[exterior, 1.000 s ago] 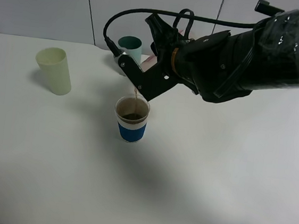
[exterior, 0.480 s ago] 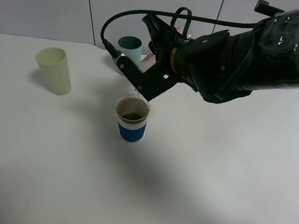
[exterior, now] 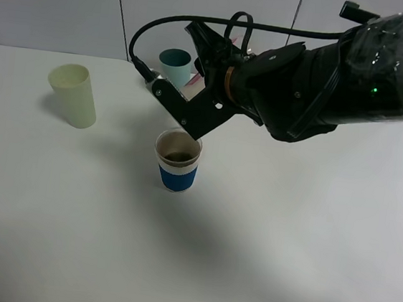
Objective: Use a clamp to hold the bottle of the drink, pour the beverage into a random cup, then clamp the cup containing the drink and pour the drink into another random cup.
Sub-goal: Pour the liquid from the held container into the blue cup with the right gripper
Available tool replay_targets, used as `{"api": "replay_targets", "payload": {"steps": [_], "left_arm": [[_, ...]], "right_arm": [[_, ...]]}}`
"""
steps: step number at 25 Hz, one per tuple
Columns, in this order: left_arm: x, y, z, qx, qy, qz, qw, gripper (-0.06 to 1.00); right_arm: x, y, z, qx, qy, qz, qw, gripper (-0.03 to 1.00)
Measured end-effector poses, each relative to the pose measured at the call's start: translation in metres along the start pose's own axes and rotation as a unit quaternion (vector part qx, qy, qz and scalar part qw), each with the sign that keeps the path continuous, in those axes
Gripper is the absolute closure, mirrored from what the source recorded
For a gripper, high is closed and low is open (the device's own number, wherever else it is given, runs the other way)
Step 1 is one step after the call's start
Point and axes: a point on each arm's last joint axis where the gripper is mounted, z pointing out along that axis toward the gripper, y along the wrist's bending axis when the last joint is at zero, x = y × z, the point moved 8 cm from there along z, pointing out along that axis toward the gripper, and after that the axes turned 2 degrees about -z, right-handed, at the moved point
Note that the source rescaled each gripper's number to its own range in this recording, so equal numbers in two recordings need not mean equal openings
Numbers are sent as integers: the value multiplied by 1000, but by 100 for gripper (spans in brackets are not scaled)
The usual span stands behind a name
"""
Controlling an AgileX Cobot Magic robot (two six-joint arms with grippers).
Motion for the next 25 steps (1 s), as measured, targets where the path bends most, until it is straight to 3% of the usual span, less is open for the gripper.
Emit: {"api": "replay_targets", "payload": {"steps": [14, 25], "left_arm": [[0, 0, 0, 0, 0, 0, 1000, -1], [0, 0, 0, 0, 0, 0, 1000, -1]], "right_arm": [[1, 0, -1, 0, 7, -5, 1000, 96], [1, 0, -1, -1, 7, -60, 998, 96]]}}
